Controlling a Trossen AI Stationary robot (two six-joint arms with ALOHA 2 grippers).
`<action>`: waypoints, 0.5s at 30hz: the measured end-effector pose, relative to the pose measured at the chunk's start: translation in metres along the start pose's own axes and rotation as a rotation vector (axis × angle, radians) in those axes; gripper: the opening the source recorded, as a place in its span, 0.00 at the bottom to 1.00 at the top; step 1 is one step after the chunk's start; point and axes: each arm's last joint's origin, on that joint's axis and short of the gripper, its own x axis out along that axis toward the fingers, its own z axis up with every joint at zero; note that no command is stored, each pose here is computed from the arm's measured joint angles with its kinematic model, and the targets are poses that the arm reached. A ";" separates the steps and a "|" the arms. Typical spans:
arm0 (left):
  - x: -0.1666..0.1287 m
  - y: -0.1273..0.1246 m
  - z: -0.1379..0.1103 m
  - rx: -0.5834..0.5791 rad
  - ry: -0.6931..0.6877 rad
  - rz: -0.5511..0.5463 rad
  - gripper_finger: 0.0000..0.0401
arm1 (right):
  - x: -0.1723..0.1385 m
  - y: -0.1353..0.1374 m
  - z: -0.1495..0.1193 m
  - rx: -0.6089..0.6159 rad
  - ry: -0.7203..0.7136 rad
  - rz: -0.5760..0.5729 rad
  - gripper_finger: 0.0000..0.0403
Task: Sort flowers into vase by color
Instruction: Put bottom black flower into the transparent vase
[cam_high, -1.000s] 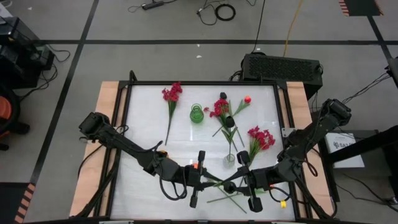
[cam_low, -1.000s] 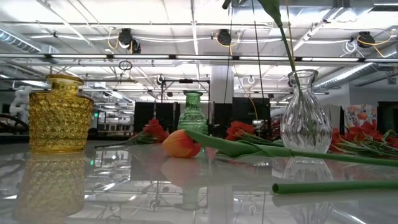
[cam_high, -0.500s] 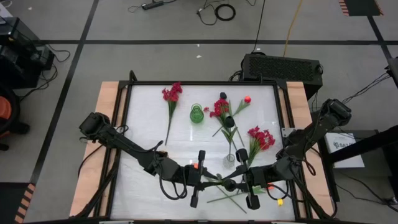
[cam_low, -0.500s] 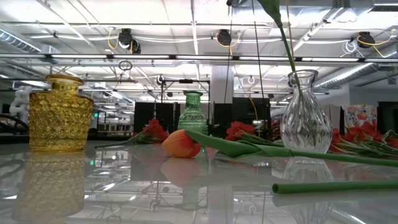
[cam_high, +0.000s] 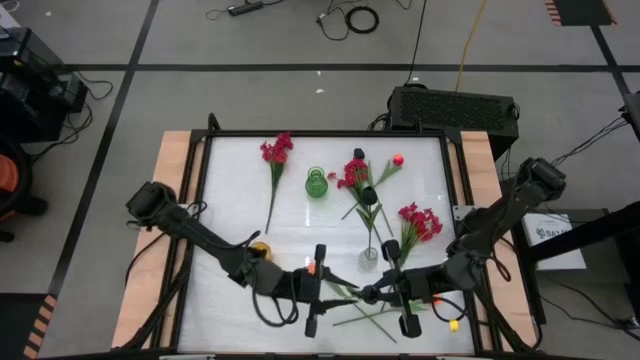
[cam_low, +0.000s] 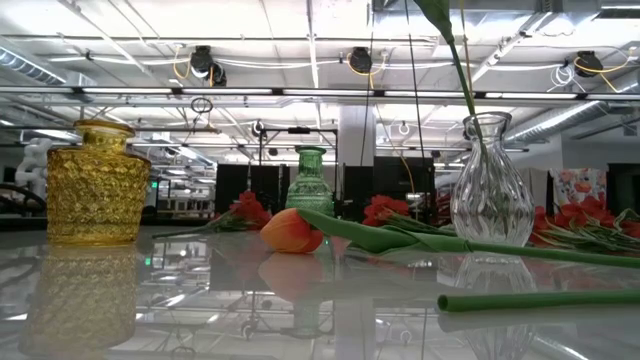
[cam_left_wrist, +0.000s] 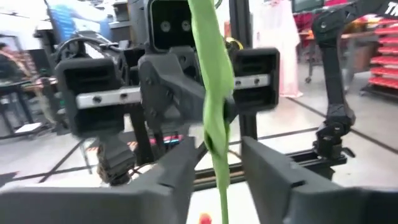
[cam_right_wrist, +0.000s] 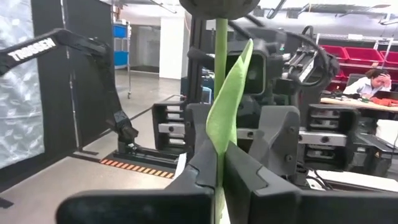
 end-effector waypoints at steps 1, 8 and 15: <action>-0.002 -0.003 0.001 0.005 0.007 0.021 0.43 | -0.002 0.000 0.002 0.000 0.000 0.005 0.01; -0.021 -0.019 0.014 0.071 0.047 0.194 0.66 | -0.036 -0.003 0.025 -0.004 0.035 -0.029 0.01; -0.036 -0.030 0.022 0.080 0.099 0.249 0.68 | -0.091 -0.008 0.063 -0.008 -0.011 -0.097 0.00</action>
